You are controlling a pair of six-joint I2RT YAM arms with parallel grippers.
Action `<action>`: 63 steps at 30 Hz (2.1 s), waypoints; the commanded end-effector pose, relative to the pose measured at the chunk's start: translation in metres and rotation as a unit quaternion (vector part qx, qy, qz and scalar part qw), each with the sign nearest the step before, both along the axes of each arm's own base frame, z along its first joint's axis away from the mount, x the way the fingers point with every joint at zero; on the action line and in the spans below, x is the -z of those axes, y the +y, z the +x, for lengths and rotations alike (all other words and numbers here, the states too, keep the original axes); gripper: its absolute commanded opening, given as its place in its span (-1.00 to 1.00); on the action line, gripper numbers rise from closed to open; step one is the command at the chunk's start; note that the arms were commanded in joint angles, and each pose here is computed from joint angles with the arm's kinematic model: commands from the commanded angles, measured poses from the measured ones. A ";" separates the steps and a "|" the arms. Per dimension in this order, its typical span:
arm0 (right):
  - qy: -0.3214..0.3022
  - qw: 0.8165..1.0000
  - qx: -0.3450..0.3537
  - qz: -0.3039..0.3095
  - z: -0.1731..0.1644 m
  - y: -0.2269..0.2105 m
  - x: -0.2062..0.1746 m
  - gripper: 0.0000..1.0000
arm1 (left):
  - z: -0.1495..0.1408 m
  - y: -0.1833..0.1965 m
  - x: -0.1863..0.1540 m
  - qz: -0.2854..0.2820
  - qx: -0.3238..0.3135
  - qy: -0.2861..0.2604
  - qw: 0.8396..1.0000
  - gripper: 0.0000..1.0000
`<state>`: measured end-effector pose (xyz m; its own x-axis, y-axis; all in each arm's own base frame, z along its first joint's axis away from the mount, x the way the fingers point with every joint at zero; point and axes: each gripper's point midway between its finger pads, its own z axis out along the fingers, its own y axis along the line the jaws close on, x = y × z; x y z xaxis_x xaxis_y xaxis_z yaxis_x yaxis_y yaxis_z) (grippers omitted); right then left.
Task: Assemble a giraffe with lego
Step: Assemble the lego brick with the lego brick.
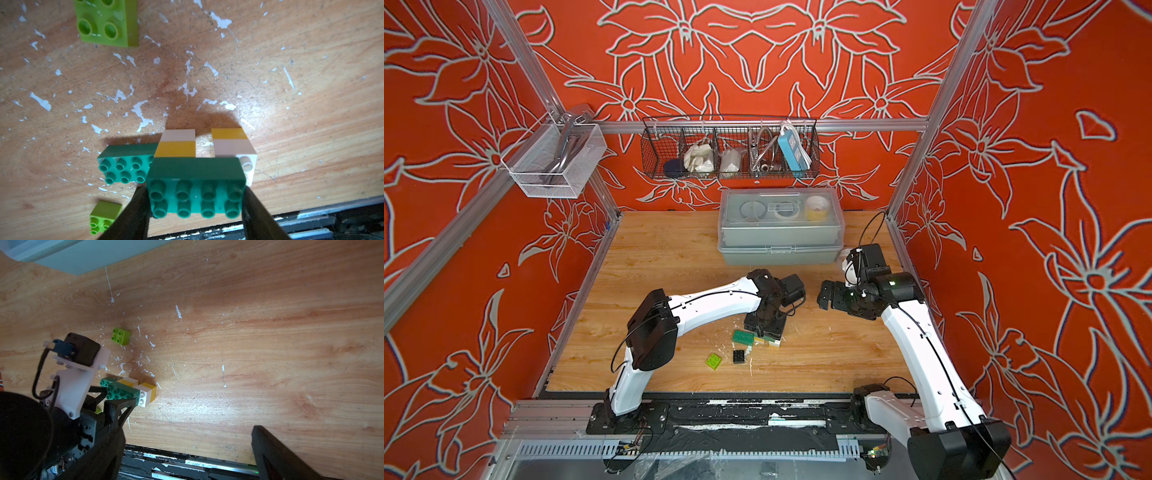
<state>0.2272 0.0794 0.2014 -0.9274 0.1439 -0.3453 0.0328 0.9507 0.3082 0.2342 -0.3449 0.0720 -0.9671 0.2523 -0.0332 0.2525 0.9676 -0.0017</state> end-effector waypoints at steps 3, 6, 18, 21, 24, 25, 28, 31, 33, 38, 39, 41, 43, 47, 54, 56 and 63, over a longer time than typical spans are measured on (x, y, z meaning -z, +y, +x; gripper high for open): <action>-0.010 1.000 -0.008 -0.006 -0.001 -0.002 -0.003 1.00 | -0.001 0.022 0.059 0.083 0.013 0.018 0.996 0.07; -0.008 1.000 -0.005 -0.004 -0.002 -0.002 -0.002 1.00 | -0.001 0.020 0.061 0.080 0.012 0.017 0.997 0.08; -0.016 1.000 0.002 -0.001 0.000 -0.002 -0.009 1.00 | -0.008 0.020 0.071 0.048 -0.024 0.044 0.998 0.08; -0.021 1.000 0.004 -0.004 0.000 -0.004 -0.012 1.00 | 0.000 0.025 0.065 0.074 -0.007 0.023 0.997 0.08; -0.023 1.000 0.005 -0.005 -0.001 -0.004 -0.014 1.00 | 0.006 0.024 0.059 0.072 -0.011 0.014 0.997 0.08; -0.025 1.000 0.006 -0.004 -0.001 -0.005 -0.015 1.00 | 0.007 0.022 0.059 0.067 -0.014 0.016 0.998 0.08; -0.029 1.000 0.007 -0.003 0.000 -0.004 -0.018 1.00 | 0.007 0.017 0.059 0.060 -0.016 0.022 0.998 0.08; -0.034 0.999 0.008 -0.009 0.000 -0.006 -0.022 1.00 | 0.008 0.019 0.059 0.066 -0.016 0.022 0.997 0.08; -0.035 0.999 0.009 -0.011 0.001 -0.007 -0.024 1.00 | 0.008 0.020 0.062 0.067 -0.017 0.019 0.997 0.08; -0.036 0.999 0.009 -0.005 0.000 -0.006 -0.025 1.00 | 0.002 0.011 0.068 0.024 -0.034 0.031 0.999 0.08; -0.036 0.999 0.010 -0.005 -0.001 -0.006 -0.025 0.99 | 0.001 0.010 0.069 0.022 -0.035 0.036 0.999 0.08; -0.038 0.999 0.009 -0.007 -0.001 -0.007 -0.026 1.00 | -0.002 0.011 0.071 0.021 -0.030 0.042 0.998 0.08; -0.042 0.999 0.008 -0.010 -0.001 -0.008 -0.028 1.00 | -0.001 0.012 0.071 0.025 -0.021 0.041 0.999 0.08; -0.044 0.999 0.009 -0.028 -0.002 -0.014 -0.029 1.00 | 0.009 0.022 0.059 0.073 0.017 0.008 0.997 0.08; -0.047 0.999 0.012 -0.020 -0.003 -0.012 -0.030 1.00 | 0.015 0.022 0.061 0.083 0.030 -0.007 0.996 0.08; -0.047 0.999 0.012 -0.022 -0.004 -0.013 -0.030 1.00 | 0.011 0.020 0.065 0.075 0.019 0.003 0.997 0.08; -0.045 0.999 0.012 -0.019 -0.003 -0.011 -0.030 1.00 | -0.003 0.007 0.064 0.031 -0.026 0.059 0.997 0.10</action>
<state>0.2256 0.0719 0.2232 -0.8984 0.1430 -0.4152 0.0216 0.9587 0.2836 0.2410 -0.3480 0.0688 -0.9675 0.2506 -0.0342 0.2514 0.9676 -0.0228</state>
